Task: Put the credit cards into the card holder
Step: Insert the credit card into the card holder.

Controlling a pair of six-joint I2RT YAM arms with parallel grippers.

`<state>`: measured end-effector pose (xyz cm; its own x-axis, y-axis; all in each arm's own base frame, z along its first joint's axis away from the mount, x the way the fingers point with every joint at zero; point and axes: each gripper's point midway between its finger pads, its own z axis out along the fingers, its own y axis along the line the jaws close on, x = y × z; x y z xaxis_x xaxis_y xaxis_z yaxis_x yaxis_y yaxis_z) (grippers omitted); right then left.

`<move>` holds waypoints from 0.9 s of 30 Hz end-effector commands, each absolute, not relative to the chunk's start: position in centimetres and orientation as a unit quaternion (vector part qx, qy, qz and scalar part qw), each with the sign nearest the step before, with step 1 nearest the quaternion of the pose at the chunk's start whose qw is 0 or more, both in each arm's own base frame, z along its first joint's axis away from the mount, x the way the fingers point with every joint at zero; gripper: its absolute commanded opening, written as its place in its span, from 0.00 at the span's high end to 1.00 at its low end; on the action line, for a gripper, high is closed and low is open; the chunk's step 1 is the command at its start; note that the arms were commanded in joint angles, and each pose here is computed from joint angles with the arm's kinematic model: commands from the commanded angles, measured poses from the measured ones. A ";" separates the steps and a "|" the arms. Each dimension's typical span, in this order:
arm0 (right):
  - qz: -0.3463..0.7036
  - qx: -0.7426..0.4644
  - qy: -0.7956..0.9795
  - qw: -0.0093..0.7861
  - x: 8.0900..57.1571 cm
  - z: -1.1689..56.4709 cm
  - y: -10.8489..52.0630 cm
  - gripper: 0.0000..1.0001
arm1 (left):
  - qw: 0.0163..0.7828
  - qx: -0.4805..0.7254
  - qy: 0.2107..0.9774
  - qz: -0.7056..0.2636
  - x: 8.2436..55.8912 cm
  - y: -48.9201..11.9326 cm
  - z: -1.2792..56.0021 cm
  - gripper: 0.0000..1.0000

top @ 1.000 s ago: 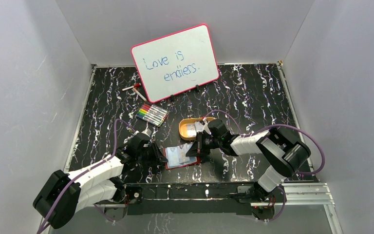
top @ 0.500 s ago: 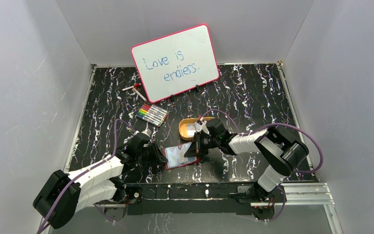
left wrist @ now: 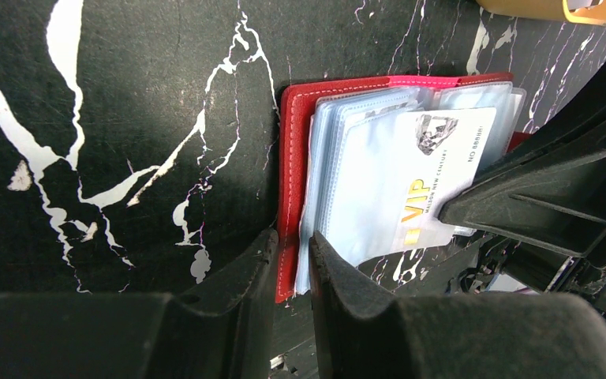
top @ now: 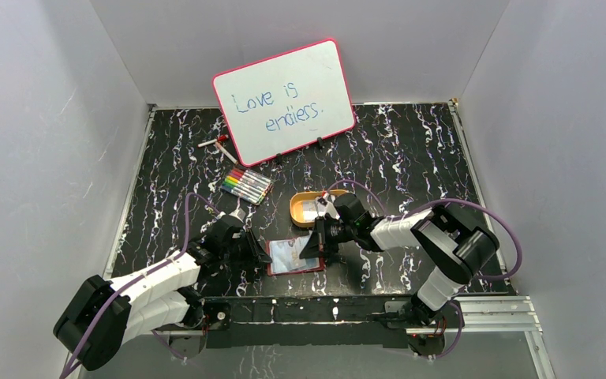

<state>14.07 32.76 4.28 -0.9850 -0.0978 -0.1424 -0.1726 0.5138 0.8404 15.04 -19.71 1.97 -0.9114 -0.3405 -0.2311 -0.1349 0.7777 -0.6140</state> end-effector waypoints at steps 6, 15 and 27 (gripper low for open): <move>0.495 -0.095 0.863 0.030 13.6 4.3 34.4 1.00 | 0.158 -0.128 0.933 -0.297 14.5 -19.4 1.3 0.80; 0.490 -0.070 0.866 0.070 14.4 4.7 35.3 1.00 | 0.159 -0.128 0.931 -0.303 14.5 -19.5 1.4 0.80; 0.495 -0.092 0.862 0.060 13.4 4.9 37.4 0.81 | 0.161 -0.128 0.928 -0.311 14.5 -19.6 1.5 0.80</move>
<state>13.14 36.12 3.79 -0.9843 -0.0915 -0.1510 -0.1765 0.5183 0.8368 15.05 -19.75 1.95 -0.9102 -0.3426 -0.2328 -0.1327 0.7736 -0.6196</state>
